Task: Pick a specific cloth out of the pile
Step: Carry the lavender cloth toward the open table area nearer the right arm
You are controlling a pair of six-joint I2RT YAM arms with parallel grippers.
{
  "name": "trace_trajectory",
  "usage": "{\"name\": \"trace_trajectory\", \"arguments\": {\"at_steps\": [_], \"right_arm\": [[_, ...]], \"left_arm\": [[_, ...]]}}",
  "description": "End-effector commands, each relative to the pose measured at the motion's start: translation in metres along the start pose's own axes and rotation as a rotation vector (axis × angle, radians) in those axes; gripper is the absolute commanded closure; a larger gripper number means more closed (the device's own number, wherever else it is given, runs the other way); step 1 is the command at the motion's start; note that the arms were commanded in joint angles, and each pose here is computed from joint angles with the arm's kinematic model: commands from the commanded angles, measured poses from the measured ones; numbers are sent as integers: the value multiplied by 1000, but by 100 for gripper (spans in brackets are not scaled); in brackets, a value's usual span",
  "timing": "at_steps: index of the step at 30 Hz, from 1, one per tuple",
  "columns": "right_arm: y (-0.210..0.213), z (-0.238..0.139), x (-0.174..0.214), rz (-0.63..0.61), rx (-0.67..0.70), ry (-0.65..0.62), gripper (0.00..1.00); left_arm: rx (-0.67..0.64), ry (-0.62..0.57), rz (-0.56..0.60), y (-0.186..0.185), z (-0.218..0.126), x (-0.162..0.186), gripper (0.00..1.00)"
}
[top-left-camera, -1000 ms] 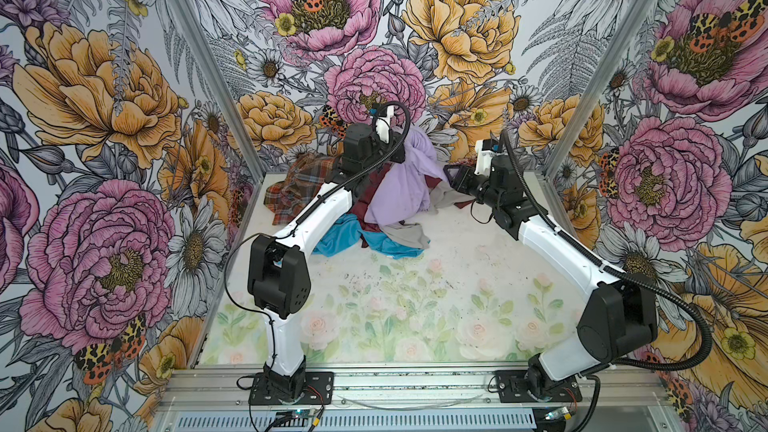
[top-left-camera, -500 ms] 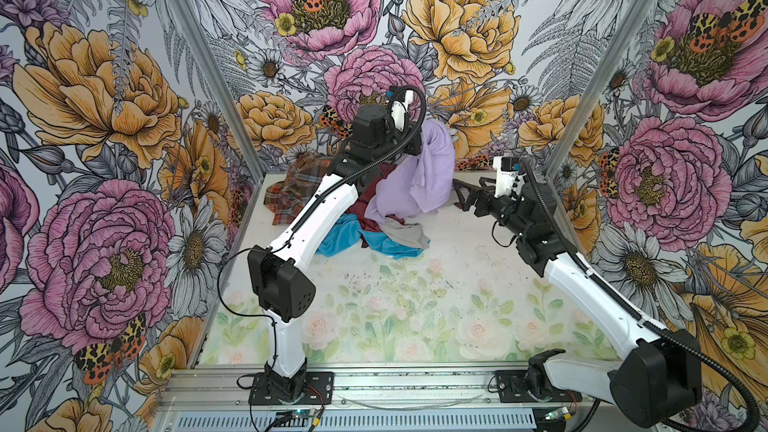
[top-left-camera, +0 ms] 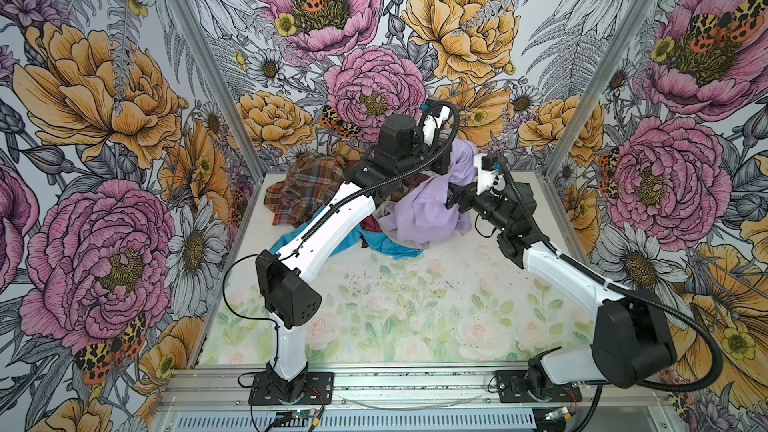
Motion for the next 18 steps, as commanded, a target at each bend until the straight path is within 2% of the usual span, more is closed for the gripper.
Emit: {"name": "trace_trajectory", "arguments": {"at_steps": [1,2,4,5,6,12,14,15,18], "right_arm": [[12,26,-6,39,-124,-50,7],[10,30,-3,64,-127,-56,20],[6,32,1,114,-121,-85,61],[7,31,1,125,-117,-94,87],[6,29,0,132,-103,-99,100],[9,3,-32,164,27,-89,100],[10,-8,-47,183,76,-76,100],[10,-14,-53,192,99,-61,100],[13,-32,-72,205,135,-44,100]], "left_arm": [[55,-35,24,-17,-21,-12,100],[60,-55,31,-24,-35,-19,100],[41,-59,26,-18,-41,-18,100],[33,-62,22,-15,-45,-18,100],[24,-66,17,-12,-49,-18,100],[-48,-107,4,9,-72,-14,100],[-70,-125,-7,16,-77,-8,95],[-71,-129,-16,20,-78,-2,87],[-87,-118,-21,26,-77,12,50]]}}
Point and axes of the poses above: each gripper's point midway between its finger pads, its own z axis out along the fingers, its own y axis along the line the jaws close on, x = y × z, the point moved 8 cm from there along -z, back along the fingers, and after that the axes turned 5 degrees about -z, right-handed, at the moved point
